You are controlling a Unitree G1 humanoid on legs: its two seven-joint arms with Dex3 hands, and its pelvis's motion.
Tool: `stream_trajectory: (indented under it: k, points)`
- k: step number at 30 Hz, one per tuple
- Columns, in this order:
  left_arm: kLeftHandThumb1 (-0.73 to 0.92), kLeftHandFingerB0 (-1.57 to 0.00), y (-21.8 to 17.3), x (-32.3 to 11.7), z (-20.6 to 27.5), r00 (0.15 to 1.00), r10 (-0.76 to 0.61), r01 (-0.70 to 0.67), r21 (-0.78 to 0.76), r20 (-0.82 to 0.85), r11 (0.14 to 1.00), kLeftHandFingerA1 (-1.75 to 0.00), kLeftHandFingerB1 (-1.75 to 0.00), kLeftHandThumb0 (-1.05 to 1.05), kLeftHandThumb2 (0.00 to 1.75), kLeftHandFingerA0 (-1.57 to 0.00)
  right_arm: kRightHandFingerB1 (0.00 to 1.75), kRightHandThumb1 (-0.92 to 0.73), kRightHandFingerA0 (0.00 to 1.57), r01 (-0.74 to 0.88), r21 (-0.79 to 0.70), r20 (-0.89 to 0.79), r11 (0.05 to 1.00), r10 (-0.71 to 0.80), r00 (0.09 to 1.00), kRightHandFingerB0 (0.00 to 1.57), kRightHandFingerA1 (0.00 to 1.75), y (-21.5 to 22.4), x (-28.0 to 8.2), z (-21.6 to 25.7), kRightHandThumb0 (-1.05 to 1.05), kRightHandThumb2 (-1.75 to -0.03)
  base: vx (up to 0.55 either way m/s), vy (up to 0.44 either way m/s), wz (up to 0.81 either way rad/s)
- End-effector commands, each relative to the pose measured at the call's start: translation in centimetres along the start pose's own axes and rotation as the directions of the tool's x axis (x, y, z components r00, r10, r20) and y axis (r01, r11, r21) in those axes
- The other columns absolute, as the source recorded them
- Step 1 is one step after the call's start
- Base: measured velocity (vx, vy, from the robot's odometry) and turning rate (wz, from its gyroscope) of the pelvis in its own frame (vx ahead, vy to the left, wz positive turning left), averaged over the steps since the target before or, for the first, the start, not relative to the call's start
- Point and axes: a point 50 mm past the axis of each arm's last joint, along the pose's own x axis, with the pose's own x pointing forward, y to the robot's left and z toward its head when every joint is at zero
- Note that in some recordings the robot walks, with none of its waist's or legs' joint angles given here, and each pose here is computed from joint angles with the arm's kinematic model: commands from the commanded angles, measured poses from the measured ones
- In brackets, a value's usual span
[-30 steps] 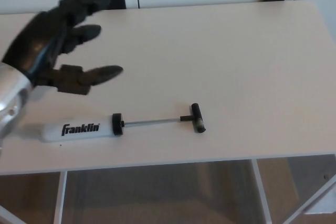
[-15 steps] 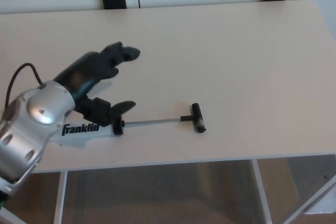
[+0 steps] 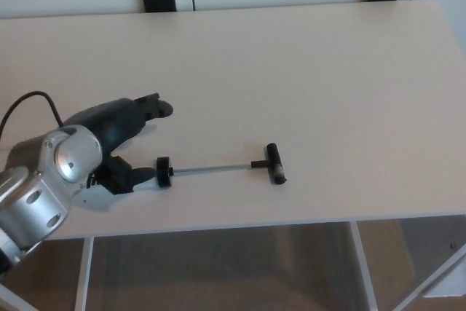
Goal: The robot walks towards a desk on which an air pump is kept in the middle. It lifts it up and holds it with its left hand and uses its right hand to compress it by pushing its handle inwards.
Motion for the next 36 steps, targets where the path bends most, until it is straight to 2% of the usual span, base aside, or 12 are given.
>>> stream_trajectory:
  k: [1,2,7,8,11,12,15,16,19,22,29,36]
  points:
    - [0.53,-0.11,2.7,-0.7,-3.1,0.99,0.051,0.034,0.585,-0.129,0.81,-0.28,-0.26,-0.42,0.56,-0.11,0.44,-0.51,0.76,0.015,0.001,-0.016,1.0,-0.015,1.0,0.57,0.52,-0.2,-0.5,0.2,-0.23,-0.55,0.0,0.0,0.0]
    - [0.47,0.0,3.0,-0.8,-3.3,0.989,0.065,0.027,0.603,-0.13,0.798,-0.49,-0.48,-0.27,0.96,-0.01,0.5,-0.45,0.7,0.016,0.002,-0.016,1.0,-0.016,1.0,0.54,0.58,-0.2,-0.5,0.2,-0.31,-0.65,0.0,0.0,0.0]
    - [0.45,0.0,3.6,-1.0,-3.7,0.987,0.088,0.017,0.633,-0.134,0.774,-0.49,-0.47,-0.27,0.94,-0.01,0.49,-0.43,0.71,0.017,-0.003,-0.018,1.0,-0.017,1.0,0.52,0.58,-0.1,-0.5,0.2,-0.32,-0.65,0.0,0.0,0.0]
    - [0.44,0.0,3.6,-1.0,-3.8,0.986,0.093,0.016,0.638,-0.136,0.77,-0.49,-0.47,-0.27,0.94,-0.01,0.43,-0.49,0.79,0.022,-0.007,-0.018,1.0,-0.022,1.0,0.57,0.52,-0.1,-0.6,0.2,-0.24,-0.54,0.0,0.0,0.0]
    - [0.44,0.0,3.5,-1.0,-3.9,0.987,0.088,0.02,0.638,-0.137,0.77,-0.49,-0.47,-0.28,0.94,0.0,0.5,-0.44,0.75,0.022,-0.003,-0.018,1.0,-0.022,1.0,0.55,0.6,-0.2,-0.4,0.2,-0.32,-0.65,0.0,0.0,0.0]
    - [0.5,-0.08,3.4,-1.0,-3.9,0.987,0.08,0.028,0.638,-0.14,0.769,-0.34,-0.31,-0.5,0.67,-0.08,0.44,-0.5,0.79,0.016,-0.004,-0.015,1.0,-0.016,1.0,0.59,0.53,-0.2,-0.4,0.2,-0.26,-0.55,0.0,0.0,0.0]
    - [0.51,-0.1,3.0,-1.0,-3.8,0.988,0.066,0.04,0.638,-0.141,0.769,-0.28,-0.25,-0.43,0.55,-0.12,0.5,-0.44,0.75,0.015,0.0,-0.016,1.0,-0.015,1.0,0.55,0.59,-0.2,-0.4,0.2,-0.32,-0.65,0.0,0.0,0.0]
    - [0.42,0.0,2.5,-1.0,-3.6,0.99,0.051,0.044,0.636,-0.131,0.77,-0.49,-0.47,-0.27,0.93,0.0,0.51,-0.44,0.75,0.02,0.006,-0.018,1.0,-0.02,1.0,0.56,0.59,-0.1,-0.5,0.2,-0.32,-0.66,0.0,0.0,0.0]
    - [0.43,0.0,2.1,-1.0,-3.4,0.993,0.038,0.045,0.635,-0.116,0.772,-0.49,-0.47,-0.27,0.93,0.0,0.44,-0.52,0.77,0.017,0.008,-0.016,1.0,-0.017,1.0,0.6,0.51,0.0,-0.5,0.2,-0.23,-0.55,0.0,0.0,0.0]
    - [0.43,0.0,1.4,-0.8,-3.1,0.993,0.021,0.056,0.635,-0.113,0.77,-0.49,-0.47,-0.27,0.93,0.0,0.51,-0.44,0.72,0.01,-0.001,-0.013,1.0,-0.01,1.0,0.54,0.59,0.0,-0.4,0.2,-0.32,-0.67,0.0,0.0,0.0]
    - [0.44,0.0,0.1,-0.4,-2.3,0.995,-0.01,0.07,0.644,-0.097,0.762,-0.49,-0.47,-0.27,0.94,0.0,0.44,-0.5,0.76,0.014,0.016,-0.009,1.0,-0.014,1.0,0.58,0.53,0.1,-0.3,0.4,-0.23,-0.55,0.0,0.0,0.0]
    - [0.46,0.0,-0.4,-0.4,-1.4,0.997,-0.036,0.074,0.641,-0.071,0.764,-0.49,-0.48,-0.27,0.95,-0.01,0.52,-0.43,0.73,0.02,0.032,-0.006,0.999,-0.019,1.0,0.57,0.6,0.0,-0.1,0.5,-0.32,-0.65,0.0,0.0,0.0]
